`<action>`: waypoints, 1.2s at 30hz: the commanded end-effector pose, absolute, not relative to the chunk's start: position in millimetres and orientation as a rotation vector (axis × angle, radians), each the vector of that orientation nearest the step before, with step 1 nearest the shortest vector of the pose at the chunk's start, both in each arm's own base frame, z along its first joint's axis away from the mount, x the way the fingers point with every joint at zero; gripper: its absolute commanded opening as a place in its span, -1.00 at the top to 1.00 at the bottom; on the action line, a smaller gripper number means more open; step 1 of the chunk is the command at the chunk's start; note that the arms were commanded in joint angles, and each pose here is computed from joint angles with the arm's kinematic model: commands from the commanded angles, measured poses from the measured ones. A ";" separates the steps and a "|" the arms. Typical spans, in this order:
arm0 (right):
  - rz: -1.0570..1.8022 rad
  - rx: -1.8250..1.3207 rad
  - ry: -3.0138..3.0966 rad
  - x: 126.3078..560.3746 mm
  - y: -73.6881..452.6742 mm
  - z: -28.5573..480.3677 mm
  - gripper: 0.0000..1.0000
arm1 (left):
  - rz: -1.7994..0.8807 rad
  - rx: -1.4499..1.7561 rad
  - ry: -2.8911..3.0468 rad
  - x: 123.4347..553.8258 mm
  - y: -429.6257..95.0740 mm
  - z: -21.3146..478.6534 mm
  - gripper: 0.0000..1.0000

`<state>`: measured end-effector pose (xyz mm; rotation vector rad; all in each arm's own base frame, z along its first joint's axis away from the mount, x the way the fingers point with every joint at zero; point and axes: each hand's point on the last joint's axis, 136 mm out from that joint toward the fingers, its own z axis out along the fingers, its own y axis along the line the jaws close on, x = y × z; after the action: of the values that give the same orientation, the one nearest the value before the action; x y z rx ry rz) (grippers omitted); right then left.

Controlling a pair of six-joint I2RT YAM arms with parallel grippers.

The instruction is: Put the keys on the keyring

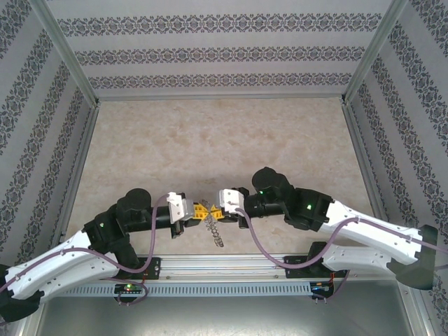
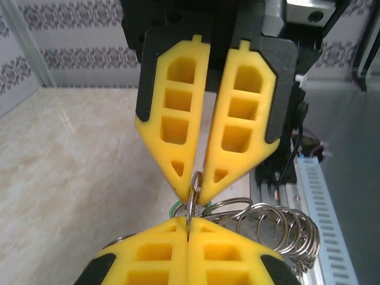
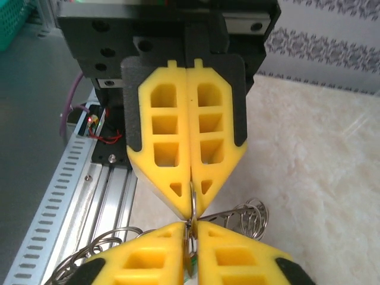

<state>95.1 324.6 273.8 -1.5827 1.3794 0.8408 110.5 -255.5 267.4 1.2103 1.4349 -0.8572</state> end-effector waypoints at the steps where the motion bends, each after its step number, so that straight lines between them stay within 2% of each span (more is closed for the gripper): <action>1: 0.929 -1.559 1.332 82.3 324.7 281.8 0.69 | -0.974 1.126 1.271 101.3 -261.6 304.0 1.00; 5: 0.940 -1.549 1.337 81.6 324.3 279.6 0.62 | -1.012 1.108 1.216 96.8 -262.1 308.0 1.00; 7: 0.941 -1.544 1.337 82.3 324.6 279.7 0.64 | -1.030 1.094 1.188 95.1 -262.1 309.9 1.00; 10: 0.929 -1.535 1.348 86.7 327.2 278.7 0.73 | -1.054 1.088 1.166 93.1 -263.7 311.5 1.00; 12: 0.918 -1.539 1.359 90.0 329.2 277.5 0.95 | -1.049 1.095 1.185 94.8 -265.1 307.7 1.00; 13: 0.901 -1.538 1.370 92.6 329.3 276.4 1.00 | -1.037 1.096 1.200 96.7 -264.9 306.1 1.00; 16: 0.824 -1.530 1.399 102.5 326.7 275.2 1.00 | -0.966 1.139 1.304 103.5 -263.4 293.4 1.00; 19: 0.744 -1.556 1.440 110.4 323.3 267.9 1.00 | -0.867 1.212 1.416 110.3 -259.8 279.2 0.69; 21: 0.716 -1.588 1.453 111.6 323.9 265.4 1.00 | -0.812 1.260 1.460 113.7 -259.2 273.6 0.61; 23: 0.700 -1.613 1.451 110.9 325.4 266.0 1.00 | -0.785 1.303 1.488 115.8 -261.0 268.5 0.63; 25: 0.698 -1.632 1.445 109.1 327.7 268.0 1.00 | -0.769 1.332 1.512 118.2 -264.2 264.9 0.79; 26: 0.695 -1.642 1.442 108.1 328.7 268.7 1.00 | -0.763 1.342 1.522 119.3 -265.7 262.0 0.97; 27: 0.689 -1.654 1.440 107.0 329.2 268.4 1.00 | -0.763 1.346 1.524 120.0 -267.0 261.5 1.00; 33: 0.712 -1.646 1.404 97.9 325.6 269.8 0.98 | -0.846 1.240 1.411 116.2 -268.9 282.2 1.00; 36: 0.819 -1.597 1.348 86.4 325.8 278.3 0.74 | -0.953 1.171 1.293 106.9 -271.7 300.7 1.00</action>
<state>102.8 322.2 260.6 -1.6293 1.4494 0.7065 115.9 -264.0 259.5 1.2632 1.4793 -0.8337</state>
